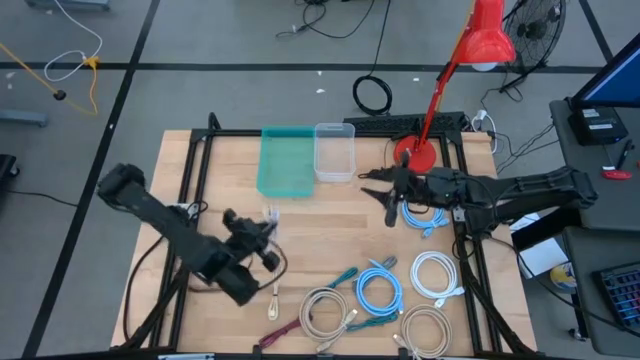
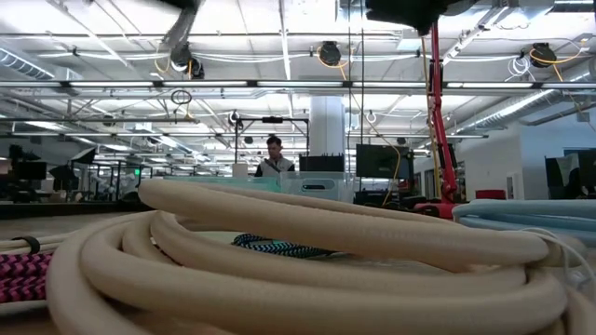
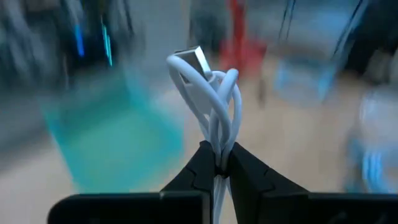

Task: Pick and place items into bin
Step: Put the white charger cable into the transparent bin

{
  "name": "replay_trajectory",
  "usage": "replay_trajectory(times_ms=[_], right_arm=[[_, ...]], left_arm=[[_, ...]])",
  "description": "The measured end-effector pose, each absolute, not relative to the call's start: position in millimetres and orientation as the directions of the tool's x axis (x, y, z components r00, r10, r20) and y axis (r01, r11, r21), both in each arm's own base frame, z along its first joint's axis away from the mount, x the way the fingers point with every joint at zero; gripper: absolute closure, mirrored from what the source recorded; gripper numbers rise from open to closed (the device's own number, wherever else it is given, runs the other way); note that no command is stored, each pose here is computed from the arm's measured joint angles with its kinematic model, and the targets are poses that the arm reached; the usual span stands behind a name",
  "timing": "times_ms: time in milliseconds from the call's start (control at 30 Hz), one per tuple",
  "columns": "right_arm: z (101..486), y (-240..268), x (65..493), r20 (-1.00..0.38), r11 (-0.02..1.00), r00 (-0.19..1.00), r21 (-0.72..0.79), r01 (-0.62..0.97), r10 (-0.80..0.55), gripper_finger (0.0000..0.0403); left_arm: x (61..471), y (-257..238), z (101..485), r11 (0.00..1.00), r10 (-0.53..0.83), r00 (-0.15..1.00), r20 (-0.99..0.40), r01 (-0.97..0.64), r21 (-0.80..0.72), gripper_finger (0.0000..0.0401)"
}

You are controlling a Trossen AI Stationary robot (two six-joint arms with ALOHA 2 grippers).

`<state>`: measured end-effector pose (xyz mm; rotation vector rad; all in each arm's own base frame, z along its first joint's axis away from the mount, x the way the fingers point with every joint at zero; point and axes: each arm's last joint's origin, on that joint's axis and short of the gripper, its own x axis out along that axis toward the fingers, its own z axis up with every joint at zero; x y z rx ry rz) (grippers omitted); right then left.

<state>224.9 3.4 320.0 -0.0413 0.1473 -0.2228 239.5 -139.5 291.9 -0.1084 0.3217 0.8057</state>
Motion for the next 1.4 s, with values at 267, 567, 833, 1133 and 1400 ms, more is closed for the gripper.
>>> replay_trajectory(times_ms=[267,567,833,1133,1400], right_arm=[[308,-3,249,0.024,0.991,0.991,0.027,0.133,-0.134,0.0244],[293,1,279,-0.043,0.983,0.998,0.177,-0.043,0.051,0.0169],[296,17,285,-0.002,0.984,0.995,0.145,-0.103,0.105,0.0119],[301,40,283,0.044,0.998,0.997,0.002,-0.067,0.066,0.012],[301,43,283,0.041,0.997,0.996,-0.01,-0.076,0.076,0.0137]], left_arm=[[293,-80,337,0.696,0.717,0.662,-0.218,-0.697,0.173,0.0379],[333,-63,323,0.877,0.462,0.839,-0.288,-0.382,0.293,0.0379],[336,-70,331,0.924,0.336,0.911,-0.24,-0.269,0.273,0.0379],[336,-70,324,0.951,0.266,0.923,-0.277,-0.205,0.231,0.0379],[337,-70,326,0.96,0.234,0.935,-0.267,-0.179,0.215,0.0379]])
